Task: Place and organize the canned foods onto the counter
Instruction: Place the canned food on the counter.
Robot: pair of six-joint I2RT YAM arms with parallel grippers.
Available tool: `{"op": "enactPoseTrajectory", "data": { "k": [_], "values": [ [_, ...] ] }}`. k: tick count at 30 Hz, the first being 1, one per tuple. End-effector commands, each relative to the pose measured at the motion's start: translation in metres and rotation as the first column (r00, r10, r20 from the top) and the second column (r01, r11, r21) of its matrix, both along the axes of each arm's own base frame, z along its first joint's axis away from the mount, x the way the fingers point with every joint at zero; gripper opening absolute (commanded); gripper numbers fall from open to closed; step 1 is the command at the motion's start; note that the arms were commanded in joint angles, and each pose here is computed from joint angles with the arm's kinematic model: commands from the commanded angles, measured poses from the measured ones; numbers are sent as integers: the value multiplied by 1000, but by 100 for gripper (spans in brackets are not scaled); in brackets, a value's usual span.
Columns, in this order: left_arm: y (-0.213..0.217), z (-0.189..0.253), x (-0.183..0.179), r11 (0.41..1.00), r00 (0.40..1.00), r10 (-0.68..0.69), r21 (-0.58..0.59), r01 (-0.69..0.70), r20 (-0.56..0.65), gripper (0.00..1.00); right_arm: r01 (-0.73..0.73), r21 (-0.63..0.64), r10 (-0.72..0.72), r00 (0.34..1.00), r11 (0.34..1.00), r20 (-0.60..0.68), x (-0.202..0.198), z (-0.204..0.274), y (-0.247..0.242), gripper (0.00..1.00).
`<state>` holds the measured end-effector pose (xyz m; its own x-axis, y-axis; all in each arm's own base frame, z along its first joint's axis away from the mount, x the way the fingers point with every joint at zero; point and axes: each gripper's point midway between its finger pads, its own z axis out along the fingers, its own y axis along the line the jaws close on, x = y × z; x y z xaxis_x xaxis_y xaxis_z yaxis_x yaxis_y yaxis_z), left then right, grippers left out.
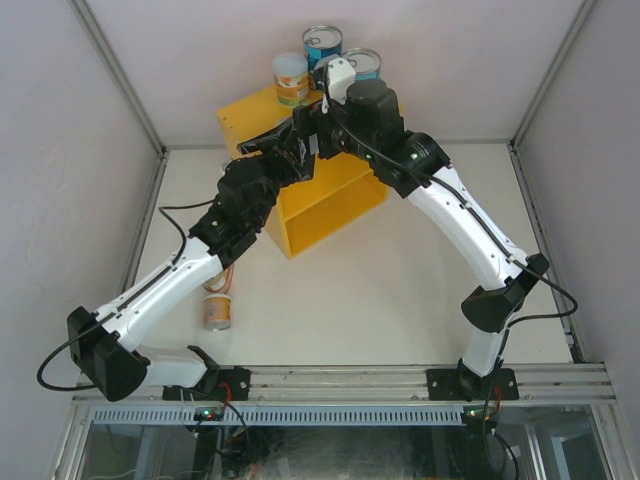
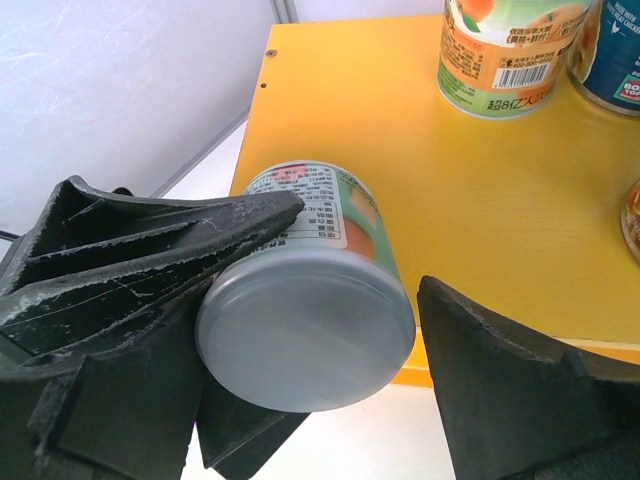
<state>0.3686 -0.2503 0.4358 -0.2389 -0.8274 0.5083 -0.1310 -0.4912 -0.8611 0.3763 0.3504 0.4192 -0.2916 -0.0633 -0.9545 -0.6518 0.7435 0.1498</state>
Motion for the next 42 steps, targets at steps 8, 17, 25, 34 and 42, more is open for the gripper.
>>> {"op": "enactPoseTrajectory", "data": {
  "k": [8,17,25,34,42],
  "values": [
    [-6,107,-37,924,974,-101,-344,168,205,0,35,80,-37,999,996,28,10,0,-3,79],
    [-9,111,-44,915,968,-115,-356,190,222,0,44,83,-45,999,996,7,11,-12,-3,79],
    [-12,115,-51,910,963,-128,-359,208,235,0,46,84,-45,999,995,-10,13,-19,1,80],
    [-12,111,-58,909,963,-137,-357,215,232,0,46,81,-44,999,996,-23,14,-26,2,85],
    [-16,112,-61,905,961,-146,-361,225,233,0,59,80,-56,998,995,-37,12,-28,-1,86]
  ]
}}
